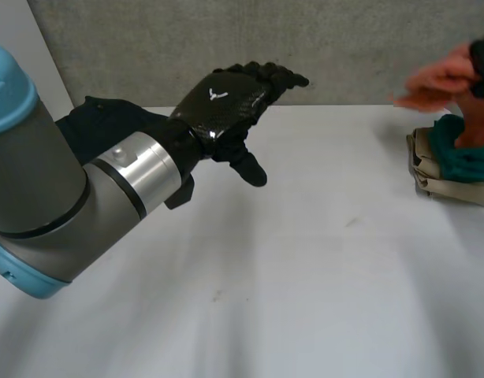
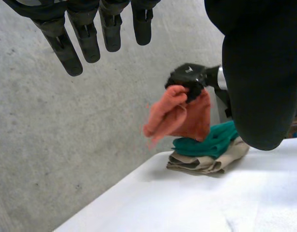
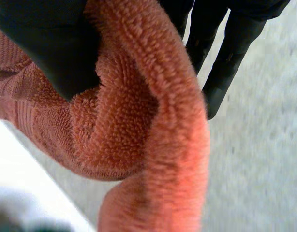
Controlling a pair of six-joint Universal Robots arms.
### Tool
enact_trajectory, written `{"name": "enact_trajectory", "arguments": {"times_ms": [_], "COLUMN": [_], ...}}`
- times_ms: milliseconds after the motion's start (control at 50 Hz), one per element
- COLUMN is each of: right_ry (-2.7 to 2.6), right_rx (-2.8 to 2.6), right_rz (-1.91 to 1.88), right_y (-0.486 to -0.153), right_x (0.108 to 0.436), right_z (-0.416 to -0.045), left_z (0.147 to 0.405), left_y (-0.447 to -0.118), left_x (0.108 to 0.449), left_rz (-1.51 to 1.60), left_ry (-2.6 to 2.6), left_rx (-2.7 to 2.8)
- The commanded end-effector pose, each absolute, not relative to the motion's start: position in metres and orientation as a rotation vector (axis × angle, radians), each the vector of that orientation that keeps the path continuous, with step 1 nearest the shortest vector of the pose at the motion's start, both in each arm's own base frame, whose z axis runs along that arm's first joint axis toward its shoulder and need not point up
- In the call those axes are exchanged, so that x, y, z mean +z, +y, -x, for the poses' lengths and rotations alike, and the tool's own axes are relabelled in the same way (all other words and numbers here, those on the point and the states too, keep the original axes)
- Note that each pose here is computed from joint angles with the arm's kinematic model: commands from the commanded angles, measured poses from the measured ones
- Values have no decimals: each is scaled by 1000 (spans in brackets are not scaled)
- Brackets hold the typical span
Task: Fold the laundry.
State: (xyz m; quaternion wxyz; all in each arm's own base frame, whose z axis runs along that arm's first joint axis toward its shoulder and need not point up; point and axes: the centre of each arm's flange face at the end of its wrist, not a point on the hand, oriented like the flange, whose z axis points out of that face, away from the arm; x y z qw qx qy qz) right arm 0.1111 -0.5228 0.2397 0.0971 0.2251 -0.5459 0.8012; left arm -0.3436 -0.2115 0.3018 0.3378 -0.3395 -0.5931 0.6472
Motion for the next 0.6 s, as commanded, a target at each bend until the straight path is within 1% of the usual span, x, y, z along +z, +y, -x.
{"name": "enact_trajectory", "arguments": {"times_ms": [20,60,100,180,220,240,300,320,380,400,460,480,540,600], "right_ry": [-1788,-1857,-1917,-1941,-1942,-1941,-1929,-1915,-1905,-1918,-1988,-2022,-2074,-2143], "right_rx": [2255,2238,2218,2182,2181,2179,2192,2203,2227,2244,2240,2225,2173,2033], "right_rz": [-720,-748,-783,-770,-766,-765,-765,-764,-742,-724,-679,-656,-580,-387], "right_y": [-552,-550,-546,-543,-541,-537,-531,-527,-520,-514,-499,-491,-480,-465], "right_x": [126,103,87,88,97,110,136,152,176,190,208,217,228,237], "right_z": [-20,-16,-18,-10,-10,-10,-11,-14,-16,-18,-19,-17,-3,27], "left_z": [349,351,352,353,355,355,358,358,360,361,363,363,362,362], "left_y": [-211,-212,-211,-210,-209,-209,-205,-204,-199,-198,-192,-190,-185,-183], "left_x": [281,277,275,273,274,274,278,279,282,282,285,285,288,290], "left_rz": [900,903,906,913,919,919,924,925,931,935,941,944,945,942], "left_ry": [-1585,-1591,-1596,-1597,-1588,-1586,-1569,-1565,-1547,-1544,-1530,-1526,-1515,-1513], "left_rx": [1635,1625,1616,1611,1613,1614,1616,1618,1615,1614,1611,1611,1609,1609]}}
